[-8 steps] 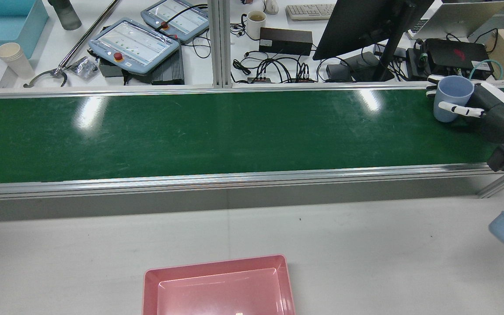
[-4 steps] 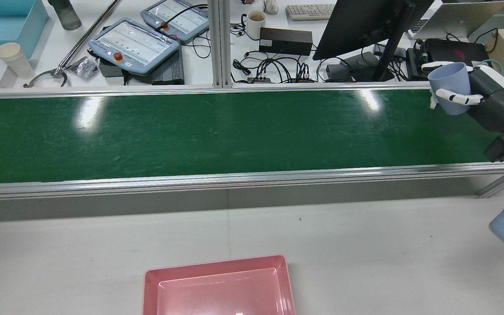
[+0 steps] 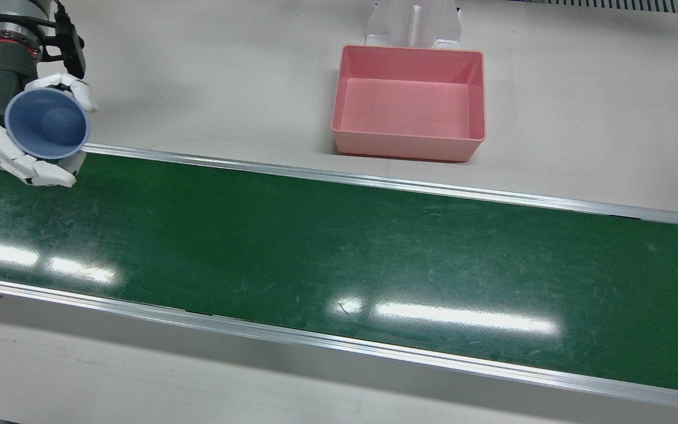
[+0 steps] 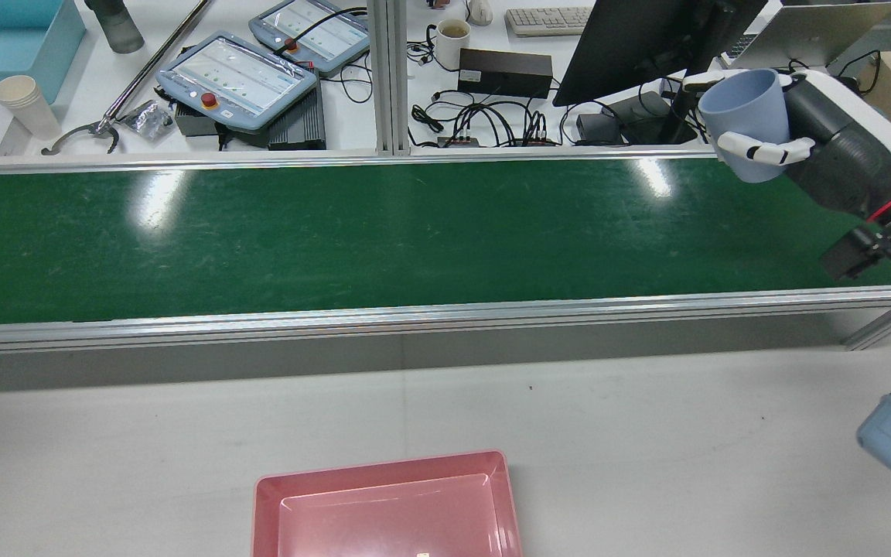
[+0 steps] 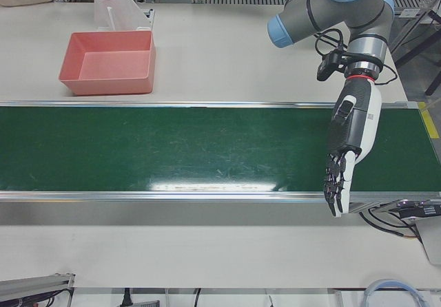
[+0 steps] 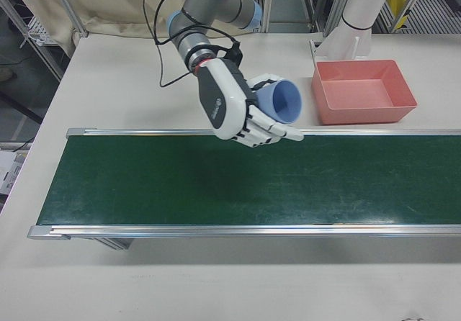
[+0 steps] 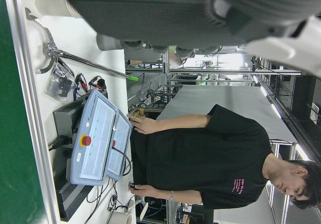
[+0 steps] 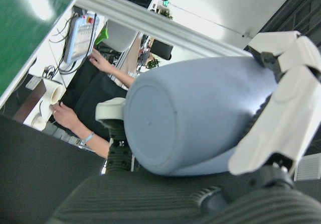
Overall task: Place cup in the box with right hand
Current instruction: 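Lift the blue cup off the belt and carry it over the pink box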
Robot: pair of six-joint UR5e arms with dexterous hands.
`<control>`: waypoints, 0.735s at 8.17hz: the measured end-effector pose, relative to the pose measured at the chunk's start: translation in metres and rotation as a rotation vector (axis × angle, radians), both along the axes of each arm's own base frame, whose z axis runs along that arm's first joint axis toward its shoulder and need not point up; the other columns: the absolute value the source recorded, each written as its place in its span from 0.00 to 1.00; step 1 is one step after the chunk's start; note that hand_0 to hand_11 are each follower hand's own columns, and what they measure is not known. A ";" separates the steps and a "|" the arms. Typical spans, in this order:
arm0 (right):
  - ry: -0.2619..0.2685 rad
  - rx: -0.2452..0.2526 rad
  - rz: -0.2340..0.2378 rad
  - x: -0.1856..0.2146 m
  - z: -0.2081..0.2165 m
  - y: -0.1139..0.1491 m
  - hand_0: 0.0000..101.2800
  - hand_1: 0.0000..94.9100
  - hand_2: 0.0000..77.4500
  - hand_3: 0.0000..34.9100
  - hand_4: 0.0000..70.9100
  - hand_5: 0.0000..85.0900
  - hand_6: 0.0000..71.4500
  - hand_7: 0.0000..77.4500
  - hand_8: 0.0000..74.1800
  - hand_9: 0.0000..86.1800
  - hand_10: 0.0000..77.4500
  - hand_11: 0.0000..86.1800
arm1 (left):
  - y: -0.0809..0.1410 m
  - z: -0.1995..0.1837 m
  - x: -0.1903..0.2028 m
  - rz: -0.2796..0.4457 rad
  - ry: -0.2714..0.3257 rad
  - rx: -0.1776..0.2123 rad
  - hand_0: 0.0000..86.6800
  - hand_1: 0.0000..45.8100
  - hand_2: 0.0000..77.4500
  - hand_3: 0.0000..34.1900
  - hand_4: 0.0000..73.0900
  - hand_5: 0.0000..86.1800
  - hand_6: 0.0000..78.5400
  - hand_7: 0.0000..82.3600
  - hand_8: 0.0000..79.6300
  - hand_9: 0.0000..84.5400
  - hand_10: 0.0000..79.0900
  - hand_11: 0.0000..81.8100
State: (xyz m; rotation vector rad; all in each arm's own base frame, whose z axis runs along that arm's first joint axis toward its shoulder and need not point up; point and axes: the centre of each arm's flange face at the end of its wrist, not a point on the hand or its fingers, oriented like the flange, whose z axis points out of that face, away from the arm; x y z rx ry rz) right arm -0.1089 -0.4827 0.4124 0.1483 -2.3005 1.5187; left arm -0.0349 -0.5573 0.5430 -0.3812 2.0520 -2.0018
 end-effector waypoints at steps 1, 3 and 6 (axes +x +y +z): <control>0.008 0.039 -0.039 -0.034 -0.028 0.013 0.46 0.11 0.54 0.00 0.05 0.22 0.63 0.73 0.79 0.67 0.68 0.82 | 0.000 0.000 0.000 0.000 0.000 0.000 0.00 0.01 0.01 0.00 0.01 0.01 0.01 0.01 0.00 0.00 0.00 0.00; -0.002 0.103 -0.112 -0.120 -0.072 0.058 0.46 0.11 0.54 0.00 0.08 0.22 0.63 0.74 0.80 0.67 0.67 0.81 | 0.000 0.000 0.000 0.000 0.000 0.000 0.00 0.01 0.01 0.00 0.01 0.01 0.00 0.01 0.00 0.00 0.00 0.00; 0.009 0.162 -0.211 -0.225 -0.113 0.133 0.46 0.11 0.54 0.00 0.08 0.22 0.62 0.75 0.80 0.67 0.63 0.81 | 0.000 -0.001 0.000 0.000 -0.001 0.001 0.00 0.01 0.01 0.00 0.01 0.01 0.00 0.01 0.00 0.00 0.00 0.00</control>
